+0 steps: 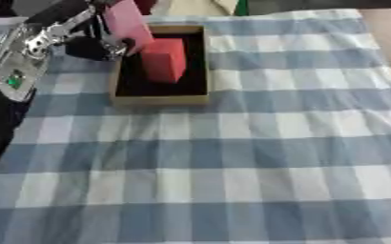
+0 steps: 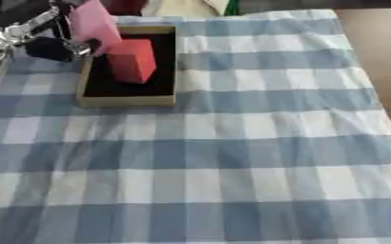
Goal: Pick up objects on the table and place them in the box.
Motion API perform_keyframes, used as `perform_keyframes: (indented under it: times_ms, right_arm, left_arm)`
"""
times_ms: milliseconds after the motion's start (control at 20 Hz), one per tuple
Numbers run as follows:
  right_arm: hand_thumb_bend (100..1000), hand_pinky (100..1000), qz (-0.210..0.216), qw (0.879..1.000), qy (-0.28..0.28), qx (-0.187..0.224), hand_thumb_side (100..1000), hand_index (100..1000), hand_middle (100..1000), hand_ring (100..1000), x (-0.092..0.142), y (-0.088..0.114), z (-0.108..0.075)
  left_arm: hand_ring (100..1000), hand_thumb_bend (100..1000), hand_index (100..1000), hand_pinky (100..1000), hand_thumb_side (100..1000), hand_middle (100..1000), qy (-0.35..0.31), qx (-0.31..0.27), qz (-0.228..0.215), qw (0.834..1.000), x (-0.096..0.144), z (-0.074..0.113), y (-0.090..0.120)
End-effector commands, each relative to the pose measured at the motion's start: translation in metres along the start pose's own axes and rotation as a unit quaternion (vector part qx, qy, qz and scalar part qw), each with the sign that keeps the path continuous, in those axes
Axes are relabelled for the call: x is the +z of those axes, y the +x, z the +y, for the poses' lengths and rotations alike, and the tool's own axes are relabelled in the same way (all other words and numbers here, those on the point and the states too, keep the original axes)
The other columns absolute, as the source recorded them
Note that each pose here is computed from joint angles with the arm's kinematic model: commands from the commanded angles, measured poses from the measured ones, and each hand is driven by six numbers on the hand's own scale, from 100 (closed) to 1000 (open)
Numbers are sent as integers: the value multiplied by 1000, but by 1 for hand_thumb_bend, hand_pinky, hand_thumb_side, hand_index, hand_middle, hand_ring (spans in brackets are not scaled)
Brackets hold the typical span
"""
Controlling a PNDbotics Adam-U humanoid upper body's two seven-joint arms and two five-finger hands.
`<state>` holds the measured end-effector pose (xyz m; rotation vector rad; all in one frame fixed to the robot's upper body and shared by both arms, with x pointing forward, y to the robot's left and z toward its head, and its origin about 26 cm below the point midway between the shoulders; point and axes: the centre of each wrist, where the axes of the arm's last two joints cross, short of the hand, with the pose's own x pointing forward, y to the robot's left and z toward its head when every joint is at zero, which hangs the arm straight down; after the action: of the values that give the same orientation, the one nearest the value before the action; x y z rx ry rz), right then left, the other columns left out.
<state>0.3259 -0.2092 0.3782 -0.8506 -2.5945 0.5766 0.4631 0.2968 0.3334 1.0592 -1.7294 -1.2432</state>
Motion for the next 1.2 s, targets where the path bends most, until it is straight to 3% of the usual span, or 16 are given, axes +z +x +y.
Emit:
perform_keyframes:
  times_ms: [50,450,800,1200]
  right_arm:
    - [231,802,-7,1000,-5,6,630,685,481,750,-2,2,-7]
    - [251,803,-5,1000,-2,6,628,686,481,750,-1,0,-5]
    - [273,803,-9,1000,-4,3,623,685,480,750,-2,2,-6]
    - [277,803,-13,1000,-5,0,622,684,478,749,-3,5,-7]
  left_arm:
    - [502,100,747,514,690,533,36,22,19,999,5,19,-5]
    - [487,100,728,497,694,517,61,39,44,996,5,19,-4]
    - [495,100,726,498,682,516,53,6,70,996,4,14,-7]
    - [506,100,737,506,699,524,44,-11,70,996,2,5,-11]
